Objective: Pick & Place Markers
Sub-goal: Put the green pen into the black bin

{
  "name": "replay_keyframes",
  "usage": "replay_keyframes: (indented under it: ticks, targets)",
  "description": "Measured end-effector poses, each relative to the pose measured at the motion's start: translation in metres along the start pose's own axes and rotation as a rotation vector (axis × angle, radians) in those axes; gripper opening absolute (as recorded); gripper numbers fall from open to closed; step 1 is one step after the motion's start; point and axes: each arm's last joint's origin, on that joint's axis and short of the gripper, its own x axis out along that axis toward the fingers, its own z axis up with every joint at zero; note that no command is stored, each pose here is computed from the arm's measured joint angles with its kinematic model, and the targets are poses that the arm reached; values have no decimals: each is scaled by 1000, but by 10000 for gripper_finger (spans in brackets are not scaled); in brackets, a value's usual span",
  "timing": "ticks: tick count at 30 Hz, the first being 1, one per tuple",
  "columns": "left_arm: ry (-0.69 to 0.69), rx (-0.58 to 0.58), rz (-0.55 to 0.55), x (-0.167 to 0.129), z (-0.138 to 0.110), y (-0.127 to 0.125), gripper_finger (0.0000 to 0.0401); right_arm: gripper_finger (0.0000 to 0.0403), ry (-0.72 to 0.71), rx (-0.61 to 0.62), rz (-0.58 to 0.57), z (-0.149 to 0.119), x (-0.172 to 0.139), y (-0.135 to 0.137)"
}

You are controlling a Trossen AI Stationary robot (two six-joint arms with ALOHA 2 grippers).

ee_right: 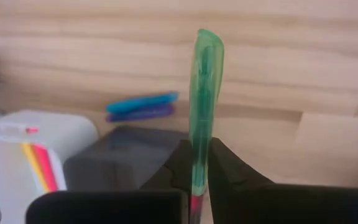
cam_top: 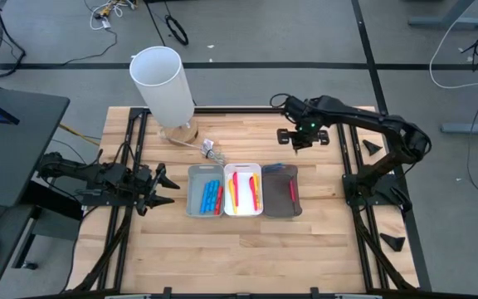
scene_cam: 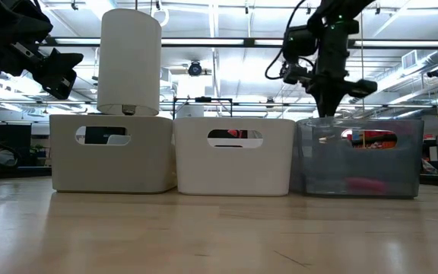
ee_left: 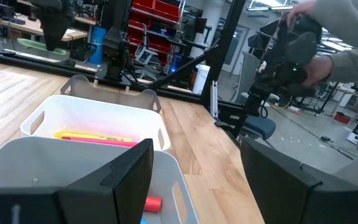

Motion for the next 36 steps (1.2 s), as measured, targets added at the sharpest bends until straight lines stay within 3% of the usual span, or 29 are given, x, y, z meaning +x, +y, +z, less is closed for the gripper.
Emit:
replay_keyframes:
  ticks: [24,30,36]
  targets:
    - [0,0,0,0,0,0,248,18,82,-19,-25,-125,13,44]
    - [0,0,0,0,0,0,248,18,78,4,-15,-144,14,46]
    - [0,0,0,0,0,0,248,18,63,11,-1,-145,14,48]
